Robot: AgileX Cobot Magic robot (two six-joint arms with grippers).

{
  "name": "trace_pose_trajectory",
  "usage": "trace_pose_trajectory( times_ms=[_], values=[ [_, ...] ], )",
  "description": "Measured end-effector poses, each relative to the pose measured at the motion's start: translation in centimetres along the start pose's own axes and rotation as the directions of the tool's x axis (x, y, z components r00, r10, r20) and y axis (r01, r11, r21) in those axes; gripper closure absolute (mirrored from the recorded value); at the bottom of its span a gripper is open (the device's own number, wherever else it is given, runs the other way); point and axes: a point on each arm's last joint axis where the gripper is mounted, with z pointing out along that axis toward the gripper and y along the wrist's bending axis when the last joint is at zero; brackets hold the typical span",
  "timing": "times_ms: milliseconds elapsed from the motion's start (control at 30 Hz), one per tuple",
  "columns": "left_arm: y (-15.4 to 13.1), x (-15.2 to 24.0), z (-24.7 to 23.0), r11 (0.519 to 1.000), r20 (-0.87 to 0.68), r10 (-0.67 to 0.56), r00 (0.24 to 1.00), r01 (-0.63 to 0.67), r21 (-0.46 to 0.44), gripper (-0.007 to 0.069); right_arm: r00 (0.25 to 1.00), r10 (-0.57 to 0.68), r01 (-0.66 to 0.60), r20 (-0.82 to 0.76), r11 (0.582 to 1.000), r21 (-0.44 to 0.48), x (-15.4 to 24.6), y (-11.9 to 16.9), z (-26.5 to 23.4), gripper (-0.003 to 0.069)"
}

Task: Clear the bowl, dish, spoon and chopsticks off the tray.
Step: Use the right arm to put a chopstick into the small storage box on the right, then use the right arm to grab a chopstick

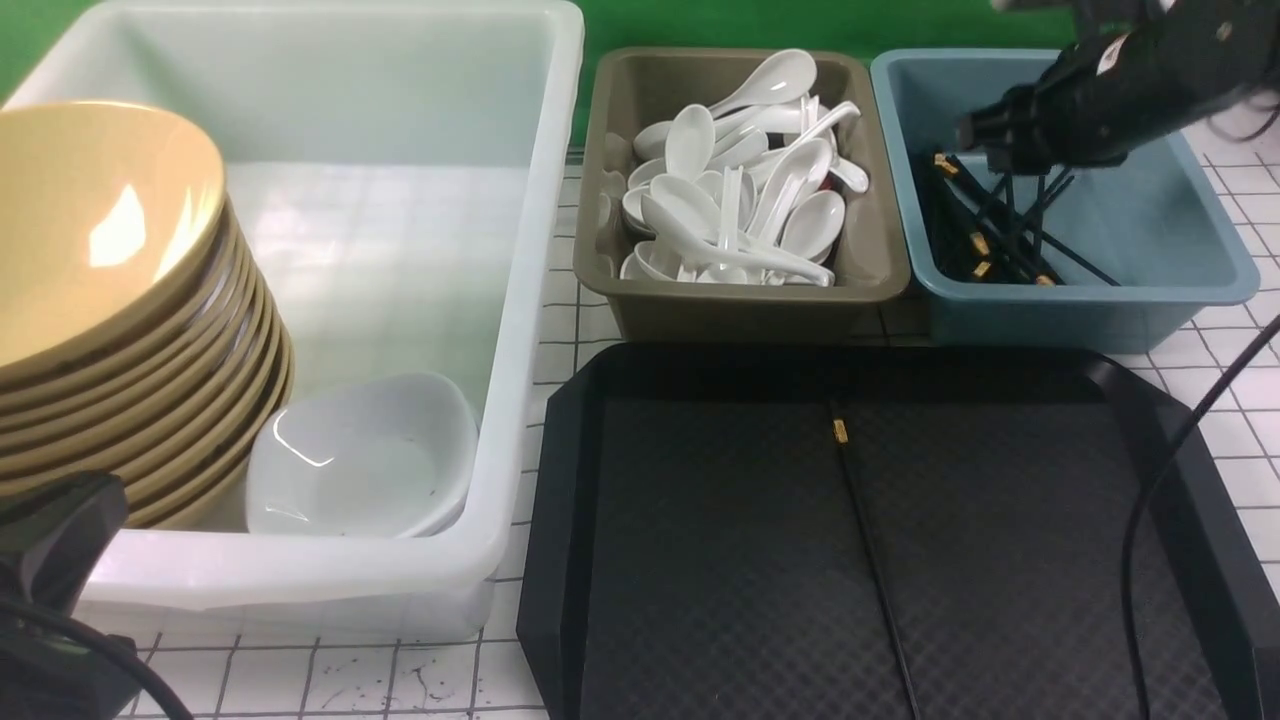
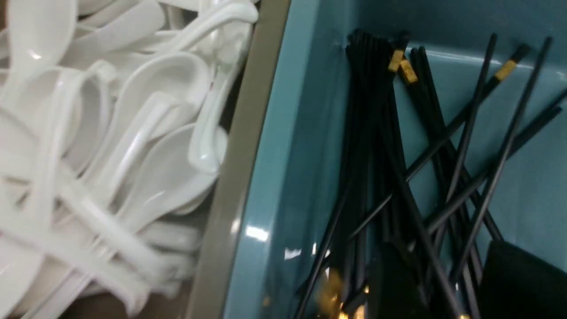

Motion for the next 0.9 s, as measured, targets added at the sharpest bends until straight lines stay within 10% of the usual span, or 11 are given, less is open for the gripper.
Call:
trace_pose_trajectory(
  times_ms=[333,667,900],
  values=[
    [0.1,0.0,0.1,1.000,0.024,-0.011,1.000,0.011,-0.009,0.0637,0.896,-0.283,0.218,-0.341,0.951,-0.217,12.7,10.8,-2.6,0.0316],
    [0.0,0.0,0.2,1.000,0.025,-0.028,0.999,0.028,-0.001,0.0637,0.870,-0.264,0.197,-0.417,0.960,-0.198,16.1,11.6,2.1,0.0381],
    [0.0,0.0,0.2,1.000,0.026,-0.030,0.999,0.030,0.000,0.0637,0.848,-0.357,0.282,-0.392,0.930,-0.237,16.2,12.3,2.1,0.0566]
  ],
)
